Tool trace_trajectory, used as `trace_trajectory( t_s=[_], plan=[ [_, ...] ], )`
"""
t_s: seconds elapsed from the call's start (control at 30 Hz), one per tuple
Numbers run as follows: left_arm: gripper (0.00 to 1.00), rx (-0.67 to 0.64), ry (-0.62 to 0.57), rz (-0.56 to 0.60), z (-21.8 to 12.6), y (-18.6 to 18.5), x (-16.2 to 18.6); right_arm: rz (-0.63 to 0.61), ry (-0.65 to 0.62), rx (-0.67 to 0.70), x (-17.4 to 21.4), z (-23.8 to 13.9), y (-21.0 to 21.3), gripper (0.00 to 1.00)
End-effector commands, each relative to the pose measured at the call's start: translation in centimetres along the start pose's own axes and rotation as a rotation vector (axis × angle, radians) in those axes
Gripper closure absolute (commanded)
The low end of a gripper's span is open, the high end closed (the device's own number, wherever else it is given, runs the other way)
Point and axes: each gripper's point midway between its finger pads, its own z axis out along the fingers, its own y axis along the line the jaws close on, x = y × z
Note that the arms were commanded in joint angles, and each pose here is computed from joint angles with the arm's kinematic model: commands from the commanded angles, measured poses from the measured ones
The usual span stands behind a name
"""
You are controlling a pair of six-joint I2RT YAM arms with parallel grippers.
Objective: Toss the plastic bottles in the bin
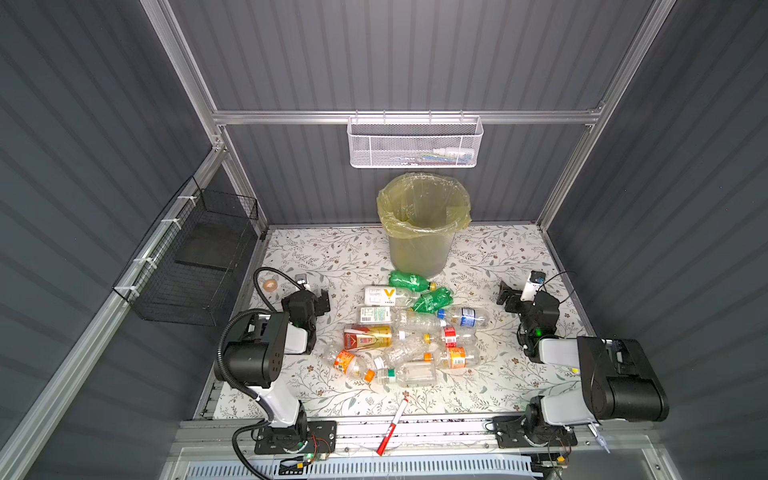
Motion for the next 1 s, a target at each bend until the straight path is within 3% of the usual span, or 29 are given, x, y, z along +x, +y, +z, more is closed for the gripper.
trace_trajectory(
  t_s=[0.0,0.73,0.9,0.97],
  plan=[
    [0.00,0.013,-0.026,0.011,0.2,-0.3,-0.9,-0.004,-0.022,0.007,-0.7,0.3,0.0,0.01],
    [0.00,0.013,-0.026,0.011,0.3,-0.3,-0.9,0.008,-0.016,-0.003,-0.6,0.3,-0.1,0.01],
    [0.05,0.000,-0.043,0.009,0.2,-0.1,-1.4,0.005,-0.032,-0.013,-1.3,0.3,0.0,0.11],
    [0.06,-0.051,-0.027,-0.011,-0.2,0.8,-2.8,0.016,0.080,0.005,-1.7,0.6,-0.3,0.15]
  ],
)
